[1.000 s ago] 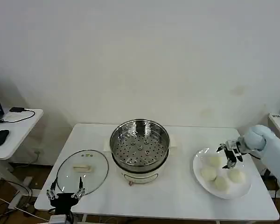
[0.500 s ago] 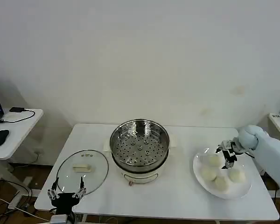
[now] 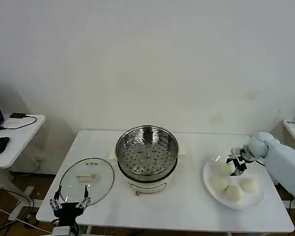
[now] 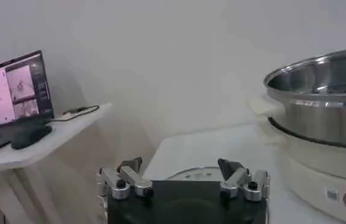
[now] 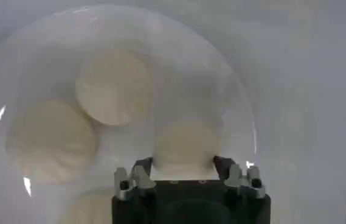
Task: Take steamed baozi put them in steamer then cover it.
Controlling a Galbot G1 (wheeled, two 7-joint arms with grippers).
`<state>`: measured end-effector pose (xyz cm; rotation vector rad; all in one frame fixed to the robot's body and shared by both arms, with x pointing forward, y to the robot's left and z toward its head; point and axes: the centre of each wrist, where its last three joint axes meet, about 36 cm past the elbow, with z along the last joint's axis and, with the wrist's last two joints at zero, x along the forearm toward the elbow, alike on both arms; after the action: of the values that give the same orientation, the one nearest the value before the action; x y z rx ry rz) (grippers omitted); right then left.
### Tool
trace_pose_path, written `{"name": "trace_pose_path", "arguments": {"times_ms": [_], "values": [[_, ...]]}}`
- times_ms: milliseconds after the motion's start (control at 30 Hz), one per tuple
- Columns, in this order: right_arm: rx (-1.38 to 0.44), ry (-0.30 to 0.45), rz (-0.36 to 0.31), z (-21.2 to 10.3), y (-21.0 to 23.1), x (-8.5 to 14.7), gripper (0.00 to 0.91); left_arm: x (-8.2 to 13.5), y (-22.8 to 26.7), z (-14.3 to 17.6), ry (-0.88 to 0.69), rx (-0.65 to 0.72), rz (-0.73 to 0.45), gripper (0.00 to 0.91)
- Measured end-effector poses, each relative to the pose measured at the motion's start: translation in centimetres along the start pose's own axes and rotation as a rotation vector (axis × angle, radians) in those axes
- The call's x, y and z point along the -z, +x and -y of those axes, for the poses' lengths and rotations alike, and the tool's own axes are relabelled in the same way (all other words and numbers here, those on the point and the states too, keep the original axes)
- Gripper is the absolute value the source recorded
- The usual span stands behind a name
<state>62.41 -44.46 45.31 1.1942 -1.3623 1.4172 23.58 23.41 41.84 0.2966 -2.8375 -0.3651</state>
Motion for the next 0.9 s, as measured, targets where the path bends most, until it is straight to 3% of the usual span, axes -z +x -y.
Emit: {"name": "trace_pose_path", "arguments": {"times_ms": [333, 533, 733, 900], "values": [[-0.020, 0.017, 0.006, 0.0, 1.8, -0.4, 0.584, 0.1, 0.1, 0.1, 0.003, -0.002, 0.002, 0.907], [-0.067, 0.045, 0.007, 1.1, 5.4, -0.3, 0.584, -0.2, -0.1, -0.1, -0.005, 0.001, -0.003, 0.907], [-0.147, 0.083, 0.032, 3.5, 10.2, 1.1, 0.584, -0.1, -0.2, -0.4, -0.005, 0.001, -0.014, 0.907], [-0.219, 0.137, 0.067, 6.0, 14.5, 4.0, 0.584, -0.1, 0.0, -0.8, 0.007, 0.004, -0.023, 0.907]]}}
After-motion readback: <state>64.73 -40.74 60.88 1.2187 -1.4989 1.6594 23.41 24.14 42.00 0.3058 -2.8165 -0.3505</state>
